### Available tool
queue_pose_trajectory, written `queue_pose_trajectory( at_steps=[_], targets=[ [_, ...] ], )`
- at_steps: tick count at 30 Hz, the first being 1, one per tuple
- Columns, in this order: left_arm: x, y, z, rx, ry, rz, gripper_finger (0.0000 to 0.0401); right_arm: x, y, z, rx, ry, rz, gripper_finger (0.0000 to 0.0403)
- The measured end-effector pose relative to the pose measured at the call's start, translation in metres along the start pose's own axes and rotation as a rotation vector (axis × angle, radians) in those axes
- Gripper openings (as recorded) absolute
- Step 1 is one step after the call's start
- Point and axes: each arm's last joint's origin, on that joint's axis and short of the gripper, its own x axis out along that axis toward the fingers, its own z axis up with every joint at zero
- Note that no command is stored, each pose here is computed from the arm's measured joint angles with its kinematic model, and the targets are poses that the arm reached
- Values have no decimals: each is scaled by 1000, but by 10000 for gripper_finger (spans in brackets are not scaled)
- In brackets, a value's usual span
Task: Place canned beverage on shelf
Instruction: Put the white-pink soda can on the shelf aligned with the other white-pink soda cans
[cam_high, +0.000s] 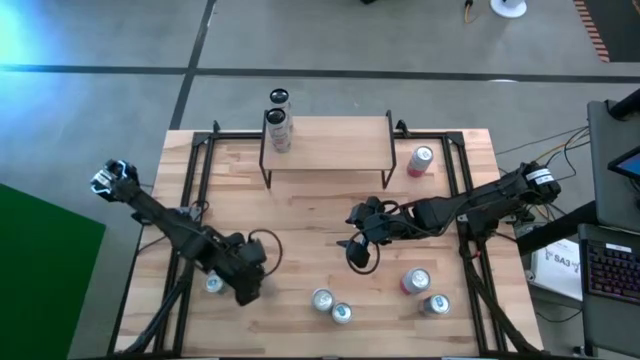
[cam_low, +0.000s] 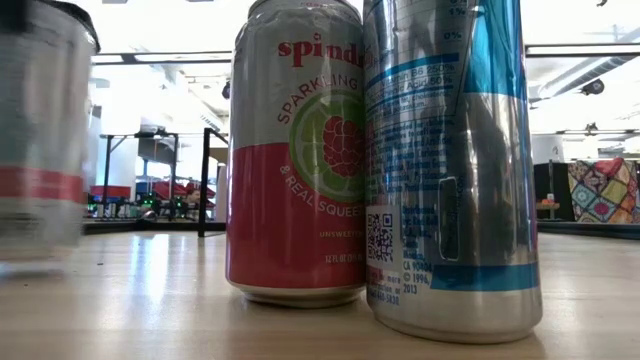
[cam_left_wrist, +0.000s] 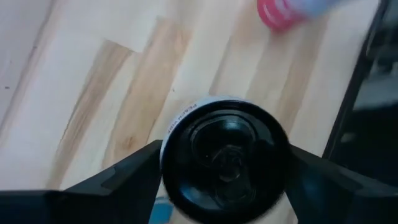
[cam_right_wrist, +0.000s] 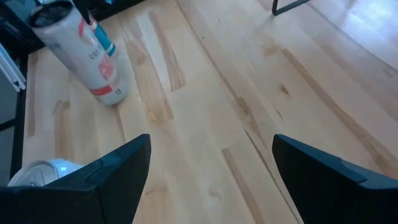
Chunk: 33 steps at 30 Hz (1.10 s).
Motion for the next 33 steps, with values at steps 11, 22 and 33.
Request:
queue_pose_trajectory(
  at_steps=[11, 22, 33],
  targets=[
    [3, 22, 37, -278, -152, 67, 270, 0, 7, 7, 2, -82, 55, 325],
    [16, 19, 46, -344, -224, 77, 269, 3, 7, 8, -22, -107, 39, 325],
    [42, -15, 75, -269, -231, 108, 269, 51, 24, -2, -55, -109, 217, 325]
  ],
)
